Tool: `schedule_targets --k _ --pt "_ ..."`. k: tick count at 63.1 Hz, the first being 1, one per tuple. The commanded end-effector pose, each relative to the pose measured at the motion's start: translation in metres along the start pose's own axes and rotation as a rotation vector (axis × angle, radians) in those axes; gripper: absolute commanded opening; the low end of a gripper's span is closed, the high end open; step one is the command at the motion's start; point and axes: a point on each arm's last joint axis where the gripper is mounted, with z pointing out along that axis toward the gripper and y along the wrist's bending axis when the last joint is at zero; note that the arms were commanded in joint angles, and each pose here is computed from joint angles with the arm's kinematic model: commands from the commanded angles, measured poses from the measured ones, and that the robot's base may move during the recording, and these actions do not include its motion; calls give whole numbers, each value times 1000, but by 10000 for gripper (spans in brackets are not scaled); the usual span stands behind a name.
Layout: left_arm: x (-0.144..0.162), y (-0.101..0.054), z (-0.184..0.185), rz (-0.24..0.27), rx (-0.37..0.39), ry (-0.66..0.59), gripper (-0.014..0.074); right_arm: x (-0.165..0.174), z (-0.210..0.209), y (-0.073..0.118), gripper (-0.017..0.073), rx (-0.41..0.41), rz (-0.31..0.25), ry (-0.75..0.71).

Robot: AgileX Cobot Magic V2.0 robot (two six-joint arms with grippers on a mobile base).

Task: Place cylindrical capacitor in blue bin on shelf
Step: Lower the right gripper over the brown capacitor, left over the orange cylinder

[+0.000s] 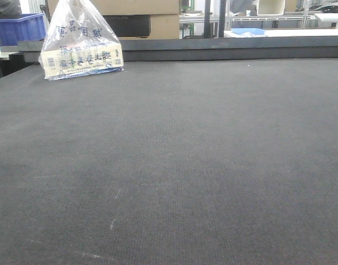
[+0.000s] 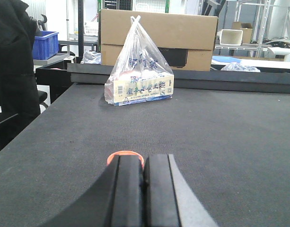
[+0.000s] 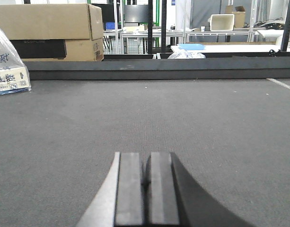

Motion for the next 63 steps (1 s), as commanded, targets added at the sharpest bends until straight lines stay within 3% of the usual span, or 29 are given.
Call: schedule_targets --k 1,52,54,59,63 --pt "-3 0 0 -6 1 -23 -111 -2 0 0 -166 -4 0 -23" --pt "-3 0 0 0 1 -23 -111 -6 0 0 -166 -6 0 -66" --pt "-1 0 0 -12 1 -5 -111 -8 -1 1 -166 -7 0 -90" --pt "-13 -2 -3 -115 11 37 -111 -15 -2 1 -166 -10 0 -69" --pt "-25 -3 -4 -116 17 84 -111 -32 -6 3 -166 -13 0 -59"
